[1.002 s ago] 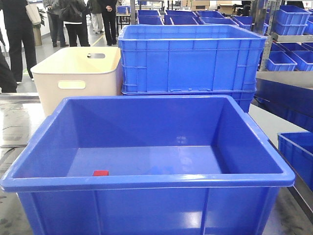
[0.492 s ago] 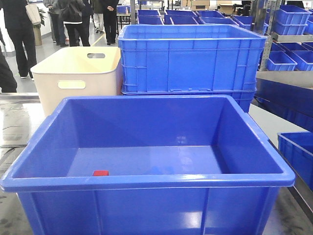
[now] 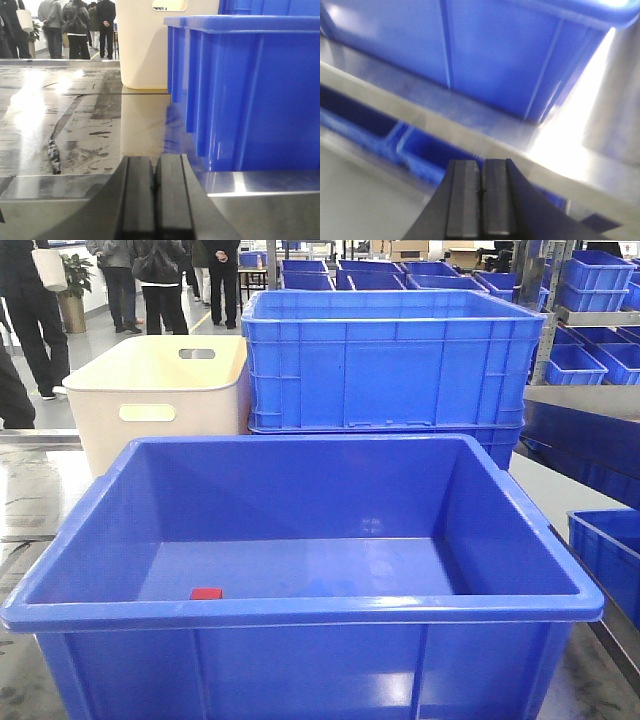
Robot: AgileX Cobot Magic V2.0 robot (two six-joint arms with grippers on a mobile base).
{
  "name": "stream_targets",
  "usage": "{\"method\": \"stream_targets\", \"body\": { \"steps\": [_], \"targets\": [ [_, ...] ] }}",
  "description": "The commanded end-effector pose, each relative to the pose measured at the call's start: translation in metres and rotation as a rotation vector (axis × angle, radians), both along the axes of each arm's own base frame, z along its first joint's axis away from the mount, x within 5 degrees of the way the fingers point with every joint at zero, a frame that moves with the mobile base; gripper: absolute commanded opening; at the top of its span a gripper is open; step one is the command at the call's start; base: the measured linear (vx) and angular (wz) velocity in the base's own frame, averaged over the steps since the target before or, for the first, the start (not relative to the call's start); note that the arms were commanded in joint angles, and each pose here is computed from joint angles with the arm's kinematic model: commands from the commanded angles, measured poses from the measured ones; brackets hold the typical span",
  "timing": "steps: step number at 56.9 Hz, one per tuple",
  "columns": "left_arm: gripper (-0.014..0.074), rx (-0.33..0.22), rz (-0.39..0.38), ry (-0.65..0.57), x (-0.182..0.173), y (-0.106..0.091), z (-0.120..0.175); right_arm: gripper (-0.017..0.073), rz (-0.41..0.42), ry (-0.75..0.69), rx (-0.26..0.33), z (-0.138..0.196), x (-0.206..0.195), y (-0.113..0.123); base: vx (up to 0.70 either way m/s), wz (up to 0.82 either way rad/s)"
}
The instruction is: Pick red and yellow blocks into blue bin
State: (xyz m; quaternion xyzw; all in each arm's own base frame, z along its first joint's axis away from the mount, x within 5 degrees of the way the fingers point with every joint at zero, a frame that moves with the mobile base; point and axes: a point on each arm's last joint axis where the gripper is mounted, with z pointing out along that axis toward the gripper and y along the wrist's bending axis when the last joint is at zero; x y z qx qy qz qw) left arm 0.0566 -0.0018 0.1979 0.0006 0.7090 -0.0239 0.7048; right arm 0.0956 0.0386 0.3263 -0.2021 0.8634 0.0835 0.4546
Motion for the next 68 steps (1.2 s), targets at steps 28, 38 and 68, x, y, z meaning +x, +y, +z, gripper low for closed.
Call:
{"method": "stream_targets", "body": {
  "steps": [28, 38, 68],
  "targets": [
    [-0.0006, -0.004, -0.002, -0.116, -0.003, 0.000, 0.014, -0.0010, -0.347, -0.674, 0.117, -0.103, -0.042, -0.036, 0.00, 0.00],
    [-0.0006, -0.004, -0.002, -0.116, -0.003, 0.000, 0.014, -0.0010, -0.354, -0.659, 0.112, -0.125, -0.039, -0.037, 0.00, 0.00],
    [-0.0006, -0.004, -0.002, -0.116, -0.003, 0.000, 0.014, -0.0010, -0.362, -0.727, 0.177, -0.119, -0.040, -0.037, 0.00, 0.00]
  ]
}}
